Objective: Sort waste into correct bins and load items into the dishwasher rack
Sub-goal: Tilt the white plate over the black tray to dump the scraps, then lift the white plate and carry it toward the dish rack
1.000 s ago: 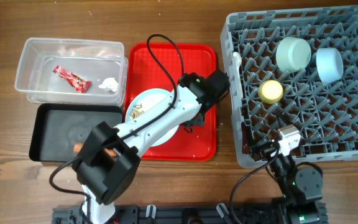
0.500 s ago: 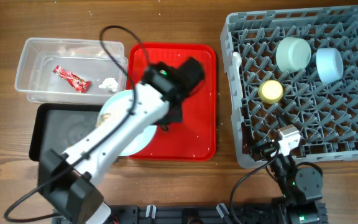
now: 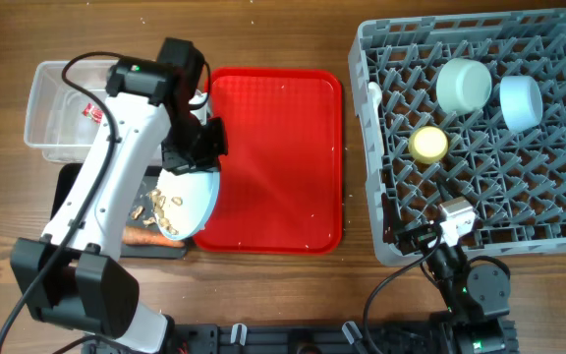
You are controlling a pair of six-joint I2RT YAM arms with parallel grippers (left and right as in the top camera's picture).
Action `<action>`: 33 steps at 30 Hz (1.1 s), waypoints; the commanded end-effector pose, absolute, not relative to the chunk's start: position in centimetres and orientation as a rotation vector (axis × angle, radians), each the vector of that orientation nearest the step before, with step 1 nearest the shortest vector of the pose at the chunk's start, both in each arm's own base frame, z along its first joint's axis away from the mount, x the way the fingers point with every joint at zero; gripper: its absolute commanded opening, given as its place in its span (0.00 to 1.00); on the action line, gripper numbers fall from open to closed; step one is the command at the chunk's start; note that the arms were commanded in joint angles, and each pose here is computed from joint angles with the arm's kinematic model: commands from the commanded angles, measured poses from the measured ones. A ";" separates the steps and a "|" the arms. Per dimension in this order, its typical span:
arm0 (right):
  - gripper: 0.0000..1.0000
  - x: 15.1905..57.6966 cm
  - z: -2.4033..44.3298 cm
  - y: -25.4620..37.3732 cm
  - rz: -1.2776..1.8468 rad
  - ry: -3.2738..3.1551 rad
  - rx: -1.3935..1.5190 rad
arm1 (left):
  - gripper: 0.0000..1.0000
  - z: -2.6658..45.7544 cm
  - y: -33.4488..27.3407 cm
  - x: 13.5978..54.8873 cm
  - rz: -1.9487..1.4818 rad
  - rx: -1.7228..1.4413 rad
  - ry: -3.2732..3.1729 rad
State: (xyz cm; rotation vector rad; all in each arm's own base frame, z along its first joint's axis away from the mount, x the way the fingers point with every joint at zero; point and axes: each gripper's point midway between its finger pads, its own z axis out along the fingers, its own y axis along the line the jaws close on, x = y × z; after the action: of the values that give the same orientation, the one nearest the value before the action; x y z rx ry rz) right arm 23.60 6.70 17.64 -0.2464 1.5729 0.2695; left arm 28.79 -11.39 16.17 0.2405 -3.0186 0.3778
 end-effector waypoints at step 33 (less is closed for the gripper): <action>1.00 23.6 17.8 6.5 0.270 1.566 -0.227 | 0.04 23.8 0.8 26.4 1.930 0.386 -2.985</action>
State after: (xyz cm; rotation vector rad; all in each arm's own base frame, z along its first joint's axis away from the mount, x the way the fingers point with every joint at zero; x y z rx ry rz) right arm 23.60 6.70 17.64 -0.2464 1.5729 0.2695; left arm 26.48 0.05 22.95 0.4006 -2.9220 1.8173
